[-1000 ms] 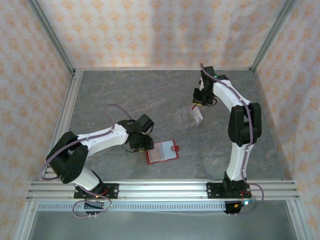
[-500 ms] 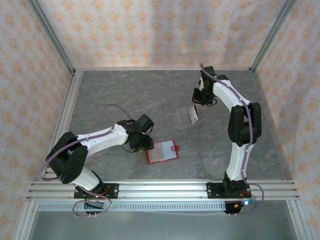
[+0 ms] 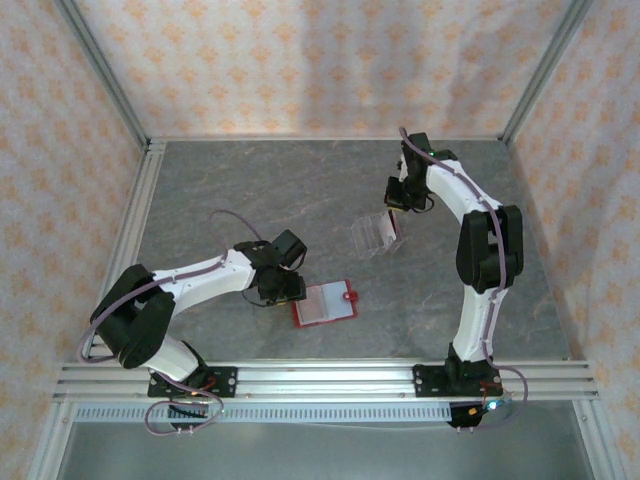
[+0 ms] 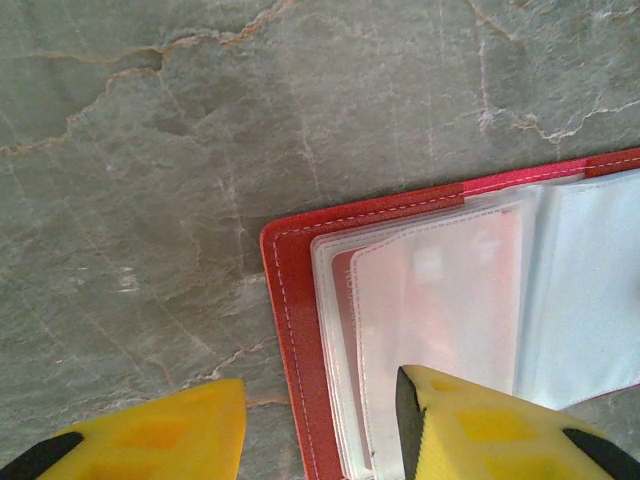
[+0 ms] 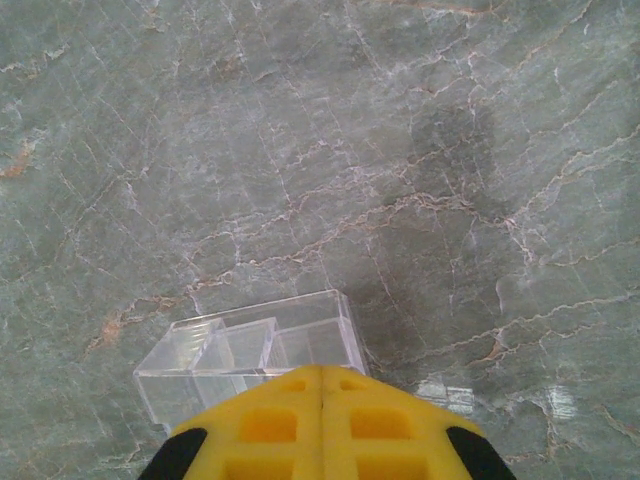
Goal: Put the credit cards into the card holder
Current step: Pick up the credit card from the storage box.
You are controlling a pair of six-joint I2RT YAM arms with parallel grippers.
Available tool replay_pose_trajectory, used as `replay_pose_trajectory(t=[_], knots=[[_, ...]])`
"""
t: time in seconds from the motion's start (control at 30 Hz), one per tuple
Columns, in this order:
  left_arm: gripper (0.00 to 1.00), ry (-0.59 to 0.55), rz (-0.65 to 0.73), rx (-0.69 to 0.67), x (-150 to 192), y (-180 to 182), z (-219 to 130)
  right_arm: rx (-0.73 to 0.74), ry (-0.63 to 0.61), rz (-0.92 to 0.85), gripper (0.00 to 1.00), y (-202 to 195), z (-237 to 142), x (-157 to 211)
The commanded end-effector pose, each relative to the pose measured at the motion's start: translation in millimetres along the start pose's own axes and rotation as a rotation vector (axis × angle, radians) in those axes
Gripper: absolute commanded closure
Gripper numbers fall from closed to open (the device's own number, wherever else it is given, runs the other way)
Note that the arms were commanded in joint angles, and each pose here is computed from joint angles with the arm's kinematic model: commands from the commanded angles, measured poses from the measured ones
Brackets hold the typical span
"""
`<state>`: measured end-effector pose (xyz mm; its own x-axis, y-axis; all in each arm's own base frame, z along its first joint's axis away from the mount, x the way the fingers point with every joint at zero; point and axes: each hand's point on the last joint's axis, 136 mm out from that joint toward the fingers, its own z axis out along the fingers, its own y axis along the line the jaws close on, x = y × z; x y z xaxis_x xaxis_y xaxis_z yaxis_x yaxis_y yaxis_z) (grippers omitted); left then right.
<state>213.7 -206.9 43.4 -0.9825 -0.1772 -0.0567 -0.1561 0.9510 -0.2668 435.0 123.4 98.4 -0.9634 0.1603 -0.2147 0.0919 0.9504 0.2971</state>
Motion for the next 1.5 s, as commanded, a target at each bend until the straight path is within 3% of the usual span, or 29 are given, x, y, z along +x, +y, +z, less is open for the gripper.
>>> replay_pose_trajectory(t=[0.0, 0.7, 1.47], knots=[[0.56, -0.034, -0.001, -0.011, -1, 4, -3, 0.035, -0.013, -0.016, 1.00, -7, -15, 10], [0.56, -0.038, 0.001, -0.004, -2, 2, -5, 0.104, -0.158, -0.031, 1.00, -15, -69, 7], [0.56, -0.041, 0.005, -0.001, -2, 1, -10, 0.130, -0.210, -0.069, 1.00, -10, -97, 15]])
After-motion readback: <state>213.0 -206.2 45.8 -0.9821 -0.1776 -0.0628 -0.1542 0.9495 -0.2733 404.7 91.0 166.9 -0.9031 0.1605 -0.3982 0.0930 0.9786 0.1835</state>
